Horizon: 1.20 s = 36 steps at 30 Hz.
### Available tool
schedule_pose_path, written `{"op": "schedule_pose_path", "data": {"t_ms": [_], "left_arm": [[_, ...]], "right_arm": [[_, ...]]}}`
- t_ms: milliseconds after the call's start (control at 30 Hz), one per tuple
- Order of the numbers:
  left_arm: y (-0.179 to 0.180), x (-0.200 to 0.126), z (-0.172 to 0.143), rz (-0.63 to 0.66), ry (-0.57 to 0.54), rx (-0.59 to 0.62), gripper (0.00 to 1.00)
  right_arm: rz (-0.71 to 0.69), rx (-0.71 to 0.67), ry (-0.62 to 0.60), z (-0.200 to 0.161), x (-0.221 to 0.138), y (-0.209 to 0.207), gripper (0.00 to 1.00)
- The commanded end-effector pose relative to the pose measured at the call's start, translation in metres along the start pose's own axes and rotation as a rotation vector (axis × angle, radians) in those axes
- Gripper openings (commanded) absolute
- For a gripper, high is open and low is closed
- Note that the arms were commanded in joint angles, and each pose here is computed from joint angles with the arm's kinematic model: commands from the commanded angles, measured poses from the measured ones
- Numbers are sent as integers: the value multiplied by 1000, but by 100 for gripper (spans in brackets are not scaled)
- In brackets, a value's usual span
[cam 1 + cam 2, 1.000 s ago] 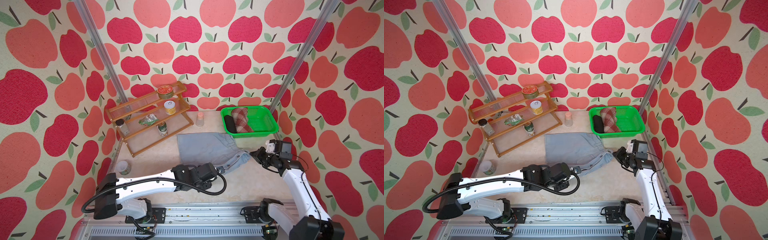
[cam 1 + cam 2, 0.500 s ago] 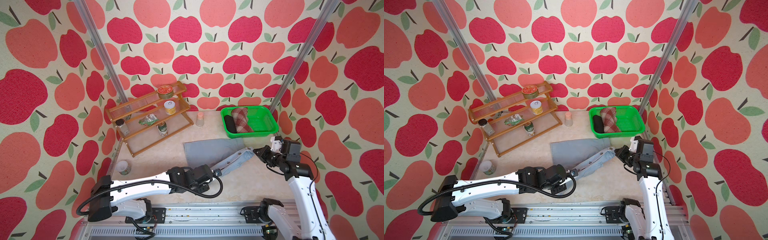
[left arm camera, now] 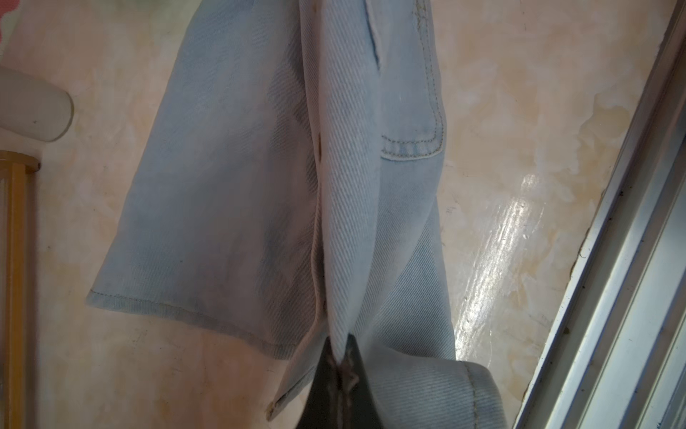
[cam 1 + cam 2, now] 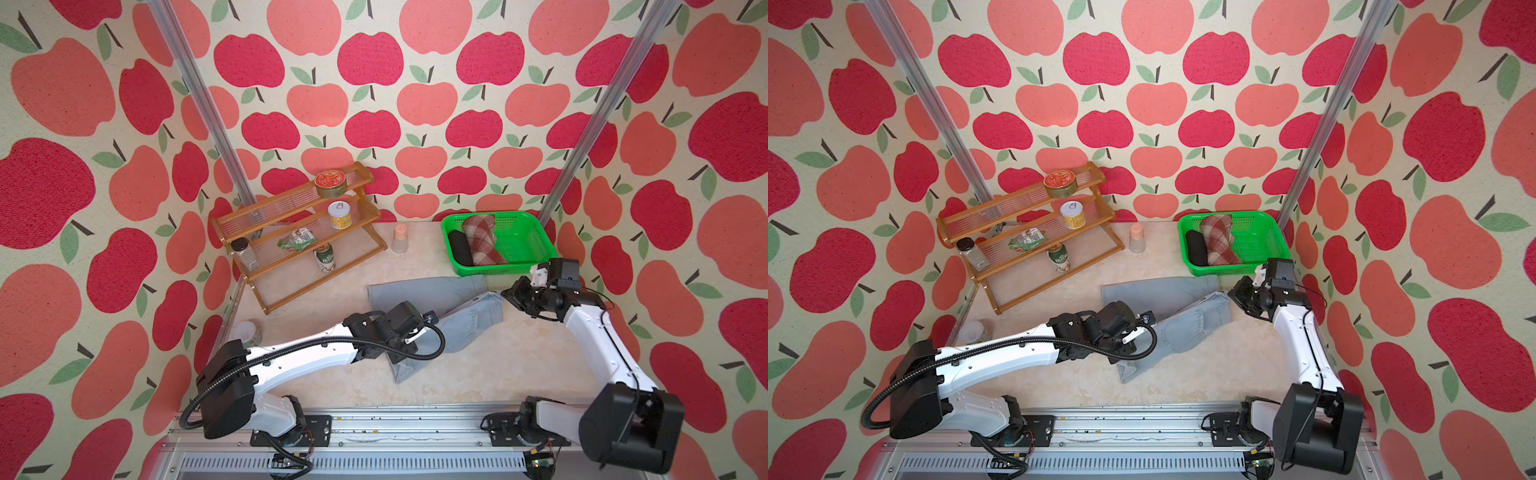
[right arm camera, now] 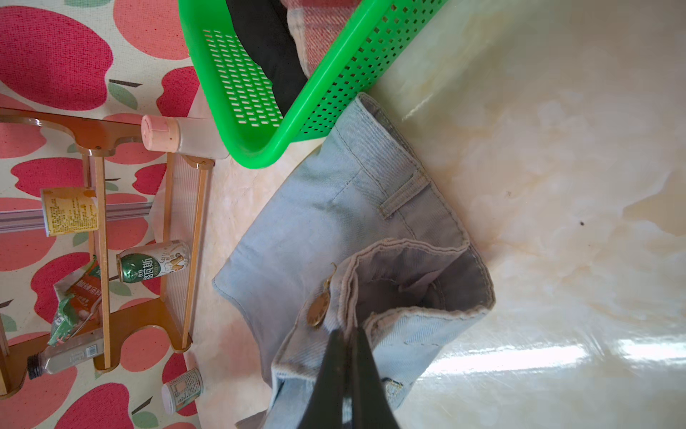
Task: Roll up the skirts
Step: Fold the skirt at the center of the board.
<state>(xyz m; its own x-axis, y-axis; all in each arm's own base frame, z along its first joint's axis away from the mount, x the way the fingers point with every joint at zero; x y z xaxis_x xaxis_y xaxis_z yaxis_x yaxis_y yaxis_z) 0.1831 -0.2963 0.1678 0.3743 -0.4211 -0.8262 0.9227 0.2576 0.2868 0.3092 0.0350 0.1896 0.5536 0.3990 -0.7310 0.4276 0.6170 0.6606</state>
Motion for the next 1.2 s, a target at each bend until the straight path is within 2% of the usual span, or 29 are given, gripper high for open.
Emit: {"op": "schedule_pose_path", "data": {"t_ms": [0, 100, 467, 633, 800, 1100, 1133, 1167], "left_arm": [[5, -1, 5, -20, 37, 55, 0], [12, -3, 5, -18, 78, 97, 0], [59, -5, -14, -23, 134, 88, 0], [81, 11, -20, -19, 169, 46, 0], [95, 32, -20, -21, 209, 55, 0], [128, 44, -27, -10, 230, 2, 0], [133, 45, -29, -6, 233, -5, 1], [136, 48, -31, 0, 238, -11, 8]], "right_arm": [[55, -43, -98, 38, 2, 26, 0], [62, -35, -90, 53, 14, 34, 0], [77, -43, -55, 86, 55, 55, 0], [66, -56, -41, 94, 69, 61, 0], [55, -64, -28, 101, 83, 66, 0], [23, -78, 6, 110, 107, 68, 0], [21, -82, 12, 110, 111, 69, 6], [19, -85, 18, 110, 114, 70, 17]]}}
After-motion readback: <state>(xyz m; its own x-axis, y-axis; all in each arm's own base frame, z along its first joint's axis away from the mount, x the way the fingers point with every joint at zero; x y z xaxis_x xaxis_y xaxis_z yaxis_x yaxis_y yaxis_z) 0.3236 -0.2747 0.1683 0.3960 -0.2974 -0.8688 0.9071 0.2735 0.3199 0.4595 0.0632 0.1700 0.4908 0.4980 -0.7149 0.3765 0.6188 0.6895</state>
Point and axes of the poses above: each gripper's point midway between its finger pads, its own x axis out along the fingers, its own y axis along the line the jaws close on, z = x × y, the point moved 4 cm from there along -x, back along the fingers, and after that the axes turned 10 degrees about x, right-handed, at the moved point
